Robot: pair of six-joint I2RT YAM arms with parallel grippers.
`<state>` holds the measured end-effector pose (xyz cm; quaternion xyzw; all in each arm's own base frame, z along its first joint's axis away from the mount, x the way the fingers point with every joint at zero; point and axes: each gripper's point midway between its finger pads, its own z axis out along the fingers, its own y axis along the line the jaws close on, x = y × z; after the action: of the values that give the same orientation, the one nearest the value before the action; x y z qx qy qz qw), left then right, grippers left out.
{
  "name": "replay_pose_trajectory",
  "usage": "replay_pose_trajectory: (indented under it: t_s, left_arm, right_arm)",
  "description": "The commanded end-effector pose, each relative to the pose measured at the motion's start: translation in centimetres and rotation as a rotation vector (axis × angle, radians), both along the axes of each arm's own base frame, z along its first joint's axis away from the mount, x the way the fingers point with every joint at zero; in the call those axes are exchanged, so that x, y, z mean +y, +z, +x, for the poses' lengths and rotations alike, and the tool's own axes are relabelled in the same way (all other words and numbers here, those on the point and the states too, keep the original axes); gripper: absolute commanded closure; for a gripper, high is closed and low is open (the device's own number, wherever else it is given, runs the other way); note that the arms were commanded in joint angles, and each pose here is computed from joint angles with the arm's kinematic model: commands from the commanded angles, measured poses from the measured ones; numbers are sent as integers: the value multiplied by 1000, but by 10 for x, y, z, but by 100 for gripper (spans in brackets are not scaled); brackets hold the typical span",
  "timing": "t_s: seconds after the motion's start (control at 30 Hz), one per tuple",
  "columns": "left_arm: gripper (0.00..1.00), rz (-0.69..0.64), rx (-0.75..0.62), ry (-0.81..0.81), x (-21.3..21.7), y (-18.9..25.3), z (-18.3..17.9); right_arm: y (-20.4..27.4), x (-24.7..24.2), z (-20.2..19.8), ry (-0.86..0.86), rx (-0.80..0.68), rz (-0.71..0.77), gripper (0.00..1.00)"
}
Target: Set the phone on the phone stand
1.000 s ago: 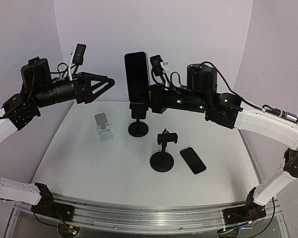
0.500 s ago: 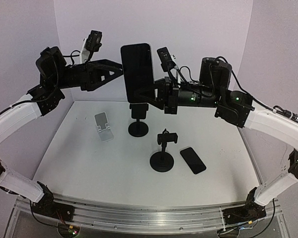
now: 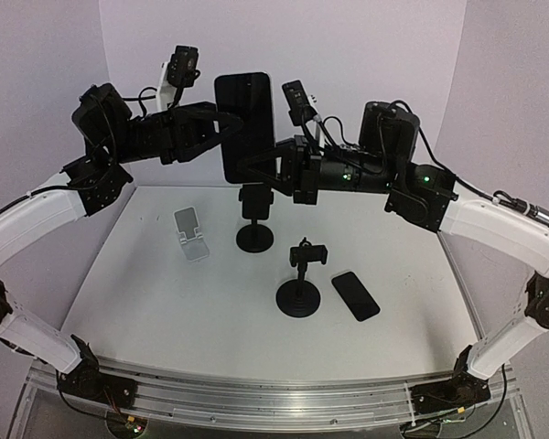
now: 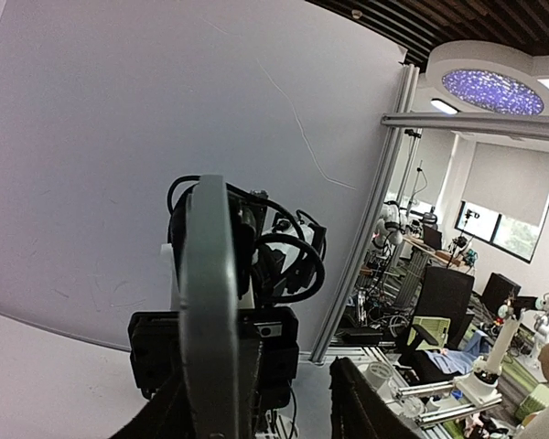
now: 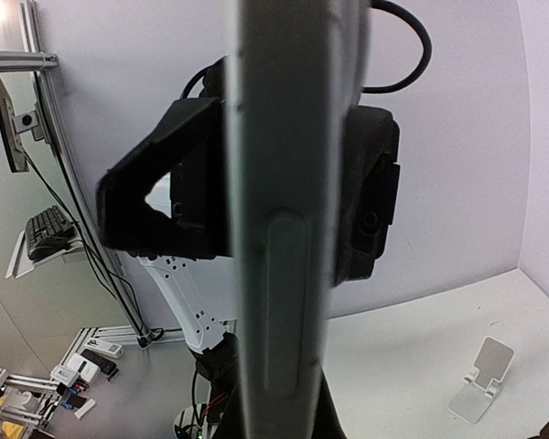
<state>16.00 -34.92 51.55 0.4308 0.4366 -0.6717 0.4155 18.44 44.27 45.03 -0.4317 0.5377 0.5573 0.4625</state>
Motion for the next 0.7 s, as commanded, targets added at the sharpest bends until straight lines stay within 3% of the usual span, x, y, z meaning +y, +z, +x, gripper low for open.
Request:
replay_pose_trajectory:
  t_s: [0.0,0.1,0.37,0.43,0.53,0.67]
  left_arm:
    - [63,-54,-14,15,1,21,-1]
    - [70,-47,-8,15,-1,20,1]
    - [76,-22,-20,13,-4,22,1]
    - [81,-8,-28,12,-3,21,-1]
    - [99,16,-20,6,-4,17,-2]
    - [100,27,-13,16,-5,14,1]
  right_arm:
    - [47,-8,-3,-2,-76,123,100]
    - [45,-7,-1,-7,-67,119,100]
    - [32,-2,2,-9,-38,84,100]
    - [31,-4,2,-15,-37,80,100]
    - [32,-6,1,-18,-38,78,100]
    - [33,-7,1,-20,-36,76,100]
